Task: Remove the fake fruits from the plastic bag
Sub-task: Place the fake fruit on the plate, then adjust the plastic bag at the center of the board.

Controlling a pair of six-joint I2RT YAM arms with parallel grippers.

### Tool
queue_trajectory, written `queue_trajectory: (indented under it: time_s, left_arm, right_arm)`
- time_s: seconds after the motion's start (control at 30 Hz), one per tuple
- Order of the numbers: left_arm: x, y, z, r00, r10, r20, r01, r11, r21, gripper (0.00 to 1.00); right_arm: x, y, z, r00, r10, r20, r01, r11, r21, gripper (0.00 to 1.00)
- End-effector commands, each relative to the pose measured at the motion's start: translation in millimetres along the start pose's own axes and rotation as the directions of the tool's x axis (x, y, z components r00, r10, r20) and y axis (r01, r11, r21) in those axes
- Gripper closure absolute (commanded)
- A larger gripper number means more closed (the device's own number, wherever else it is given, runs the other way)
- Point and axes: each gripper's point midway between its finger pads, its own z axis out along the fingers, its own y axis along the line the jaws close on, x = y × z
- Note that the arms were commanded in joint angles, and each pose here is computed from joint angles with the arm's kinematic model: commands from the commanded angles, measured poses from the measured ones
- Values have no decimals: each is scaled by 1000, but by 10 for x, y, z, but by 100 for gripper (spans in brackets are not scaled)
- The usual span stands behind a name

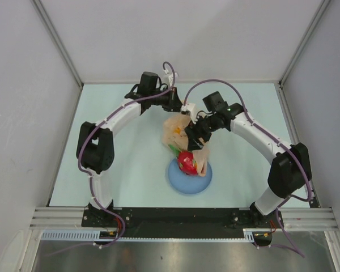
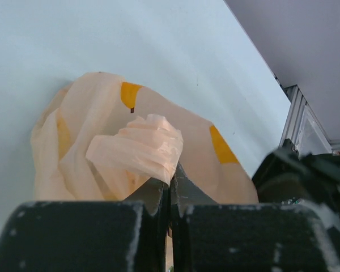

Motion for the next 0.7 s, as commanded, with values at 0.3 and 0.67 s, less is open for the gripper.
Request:
queue_trajectory:
  time_s: [0.3, 0.67]
  left_arm:
    - [-334, -245, -378, 993, 61, 103, -63, 998, 15, 98]
    - [-348, -231, -386, 992, 77, 103, -78, 997, 2, 98]
  right_arm:
    - [297, -415, -367, 992, 109, -62, -97, 980, 173, 11]
    - [510, -38, -106, 986, 111, -127, -121, 990, -75, 6]
